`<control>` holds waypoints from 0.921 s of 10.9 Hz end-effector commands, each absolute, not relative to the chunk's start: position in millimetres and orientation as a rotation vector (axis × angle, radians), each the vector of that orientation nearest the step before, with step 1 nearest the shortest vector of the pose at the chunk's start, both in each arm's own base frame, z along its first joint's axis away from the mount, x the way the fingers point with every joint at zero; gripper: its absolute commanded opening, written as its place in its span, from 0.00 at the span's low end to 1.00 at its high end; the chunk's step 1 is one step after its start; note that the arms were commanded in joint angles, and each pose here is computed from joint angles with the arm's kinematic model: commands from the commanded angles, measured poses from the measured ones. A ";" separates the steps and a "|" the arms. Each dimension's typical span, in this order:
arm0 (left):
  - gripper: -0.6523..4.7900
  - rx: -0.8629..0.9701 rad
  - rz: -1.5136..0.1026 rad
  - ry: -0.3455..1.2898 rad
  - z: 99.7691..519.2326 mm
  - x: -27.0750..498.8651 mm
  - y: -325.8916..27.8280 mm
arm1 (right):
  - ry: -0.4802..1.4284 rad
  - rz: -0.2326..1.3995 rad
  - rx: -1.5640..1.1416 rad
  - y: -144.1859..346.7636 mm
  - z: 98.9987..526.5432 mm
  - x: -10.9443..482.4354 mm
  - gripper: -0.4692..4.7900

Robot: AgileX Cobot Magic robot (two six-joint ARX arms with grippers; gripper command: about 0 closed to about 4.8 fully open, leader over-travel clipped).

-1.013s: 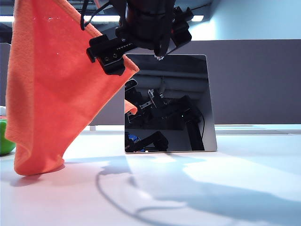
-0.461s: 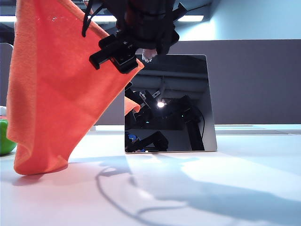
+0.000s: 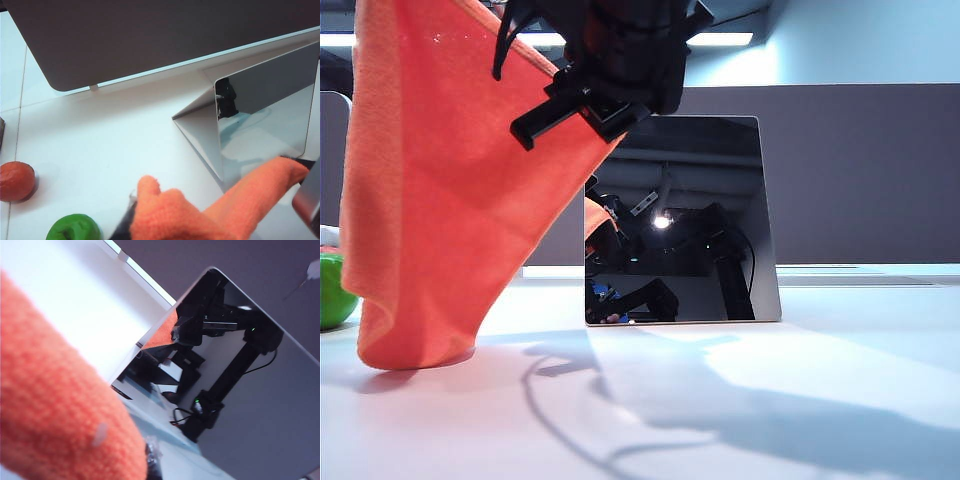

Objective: Pick up the cloth from the table and use it to cover the mirror.

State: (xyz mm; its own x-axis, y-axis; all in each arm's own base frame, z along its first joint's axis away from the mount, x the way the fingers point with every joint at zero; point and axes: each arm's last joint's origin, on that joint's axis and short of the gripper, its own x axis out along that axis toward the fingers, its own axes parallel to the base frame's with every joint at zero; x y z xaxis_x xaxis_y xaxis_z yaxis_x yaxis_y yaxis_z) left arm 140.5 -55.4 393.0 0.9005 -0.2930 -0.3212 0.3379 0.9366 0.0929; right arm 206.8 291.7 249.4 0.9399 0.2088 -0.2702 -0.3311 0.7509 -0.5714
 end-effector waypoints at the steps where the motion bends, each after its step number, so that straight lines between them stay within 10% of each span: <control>1: 0.11 0.135 -0.332 0.266 397.5 146.9 -58.3 | 0.102 0.177 -0.718 282.7 281.2 198.6 0.09; 10: 0.11 0.051 -0.475 0.345 360.0 237.1 -100.4 | 0.148 -0.014 -0.685 204.9 328.8 220.8 0.09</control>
